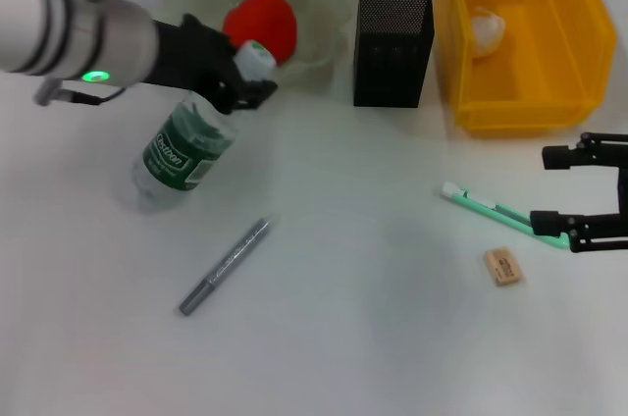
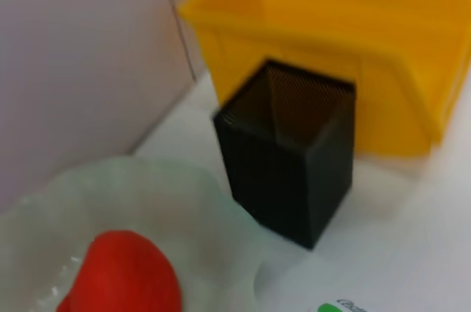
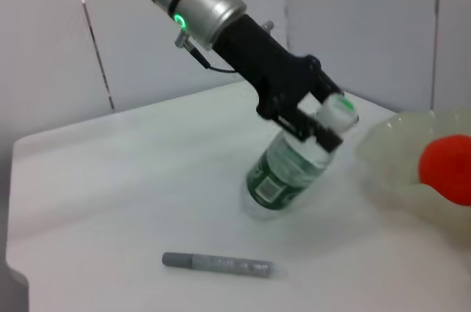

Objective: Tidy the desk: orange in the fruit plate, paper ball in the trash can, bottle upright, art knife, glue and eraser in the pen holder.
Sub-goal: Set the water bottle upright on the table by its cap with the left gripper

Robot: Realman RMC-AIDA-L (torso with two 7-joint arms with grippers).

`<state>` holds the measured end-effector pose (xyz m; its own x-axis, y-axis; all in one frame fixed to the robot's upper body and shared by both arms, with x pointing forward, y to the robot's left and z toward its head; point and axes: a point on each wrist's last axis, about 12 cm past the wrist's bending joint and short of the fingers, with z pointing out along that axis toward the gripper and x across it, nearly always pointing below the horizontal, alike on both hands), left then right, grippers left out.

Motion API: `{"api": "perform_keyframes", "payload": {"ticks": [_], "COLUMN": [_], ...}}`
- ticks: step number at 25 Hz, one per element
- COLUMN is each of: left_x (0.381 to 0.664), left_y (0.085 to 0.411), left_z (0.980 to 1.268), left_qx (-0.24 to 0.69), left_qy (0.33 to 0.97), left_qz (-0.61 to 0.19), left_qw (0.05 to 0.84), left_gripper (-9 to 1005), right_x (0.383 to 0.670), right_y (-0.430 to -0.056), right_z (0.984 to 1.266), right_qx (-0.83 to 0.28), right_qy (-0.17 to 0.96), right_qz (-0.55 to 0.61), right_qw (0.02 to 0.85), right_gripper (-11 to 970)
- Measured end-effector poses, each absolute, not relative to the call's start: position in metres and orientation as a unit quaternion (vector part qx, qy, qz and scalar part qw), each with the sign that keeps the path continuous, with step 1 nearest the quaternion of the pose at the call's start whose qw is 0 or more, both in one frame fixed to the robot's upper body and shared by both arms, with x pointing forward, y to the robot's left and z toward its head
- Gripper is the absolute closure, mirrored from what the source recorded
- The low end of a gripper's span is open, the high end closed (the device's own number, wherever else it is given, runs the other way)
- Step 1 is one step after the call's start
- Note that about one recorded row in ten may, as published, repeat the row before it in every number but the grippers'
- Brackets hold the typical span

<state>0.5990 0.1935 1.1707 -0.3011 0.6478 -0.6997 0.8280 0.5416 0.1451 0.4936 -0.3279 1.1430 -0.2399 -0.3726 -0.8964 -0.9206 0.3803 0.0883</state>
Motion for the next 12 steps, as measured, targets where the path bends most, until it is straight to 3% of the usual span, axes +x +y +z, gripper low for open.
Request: {"api": "perform_keyframes", "payload": {"ticks": [12], "left_x": [0.569], "left_y": [0.255], "left_z": [1.168], "left_qx": [0.338], "left_qy": [0.779], "left_qz": [-0.237], "left_qw": [0.472], "left_gripper": [547], "right_x": [0.504], "right_y": [-0.317], "right_z": [1.145], "right_qx": [-0.458], "right_qy": [0.704], "right_qz": [0.343], "right_qw": [0.42], "right_gripper": [175]}}
